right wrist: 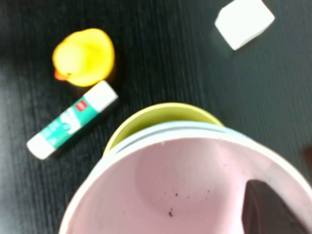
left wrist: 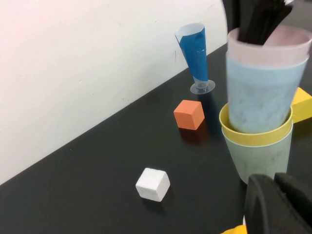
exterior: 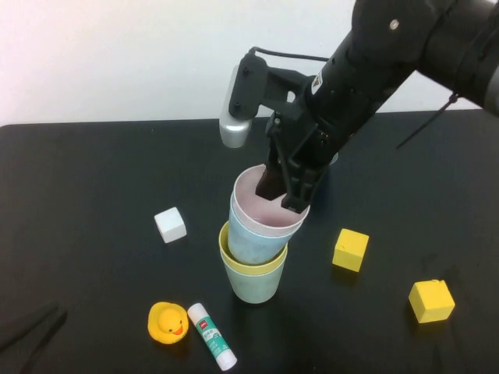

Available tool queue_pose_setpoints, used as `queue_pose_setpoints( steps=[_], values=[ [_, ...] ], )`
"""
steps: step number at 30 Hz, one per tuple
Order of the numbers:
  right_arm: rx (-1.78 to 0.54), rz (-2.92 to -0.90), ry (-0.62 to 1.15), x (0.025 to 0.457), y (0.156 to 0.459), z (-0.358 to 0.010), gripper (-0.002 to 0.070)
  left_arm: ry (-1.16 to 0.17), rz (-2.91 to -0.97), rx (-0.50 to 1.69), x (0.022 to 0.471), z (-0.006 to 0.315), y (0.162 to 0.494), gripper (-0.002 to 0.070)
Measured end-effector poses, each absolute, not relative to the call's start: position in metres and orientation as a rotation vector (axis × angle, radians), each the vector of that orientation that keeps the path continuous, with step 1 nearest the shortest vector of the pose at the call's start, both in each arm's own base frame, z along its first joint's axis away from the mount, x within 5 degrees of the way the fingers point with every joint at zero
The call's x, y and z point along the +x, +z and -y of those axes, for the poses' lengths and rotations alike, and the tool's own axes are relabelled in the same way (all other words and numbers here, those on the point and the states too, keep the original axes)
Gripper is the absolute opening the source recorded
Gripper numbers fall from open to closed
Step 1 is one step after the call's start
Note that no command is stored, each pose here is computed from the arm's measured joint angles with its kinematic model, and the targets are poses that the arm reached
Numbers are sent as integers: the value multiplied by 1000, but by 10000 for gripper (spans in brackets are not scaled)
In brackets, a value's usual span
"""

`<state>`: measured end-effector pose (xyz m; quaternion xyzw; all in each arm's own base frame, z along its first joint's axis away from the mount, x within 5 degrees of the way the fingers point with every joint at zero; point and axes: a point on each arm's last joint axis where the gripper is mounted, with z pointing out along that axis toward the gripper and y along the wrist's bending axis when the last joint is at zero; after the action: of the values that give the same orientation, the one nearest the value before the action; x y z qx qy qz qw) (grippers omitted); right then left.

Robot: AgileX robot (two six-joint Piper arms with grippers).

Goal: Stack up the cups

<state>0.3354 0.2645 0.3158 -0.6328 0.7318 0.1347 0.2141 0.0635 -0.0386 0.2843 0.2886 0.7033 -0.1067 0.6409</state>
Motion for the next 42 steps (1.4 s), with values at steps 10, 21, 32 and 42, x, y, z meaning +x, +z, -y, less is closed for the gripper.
queue_pose_setpoints(
  steps=[10,21,32,42],
  values=[
    [-1703,-2077,384,341,311,-268,179,-242,-1609,660,63,38,284,1],
    [-1594,-1887,179,330,417,-249,191,-241,-1619,663,64,39,280,1],
    [-1347,-1963,-328,282,473,-169,4,-316,-1570,605,62,40,286,1],
    [-1275,-2122,-253,218,446,-127,-1,-332,-1531,586,62,41,290,1]
  ],
)
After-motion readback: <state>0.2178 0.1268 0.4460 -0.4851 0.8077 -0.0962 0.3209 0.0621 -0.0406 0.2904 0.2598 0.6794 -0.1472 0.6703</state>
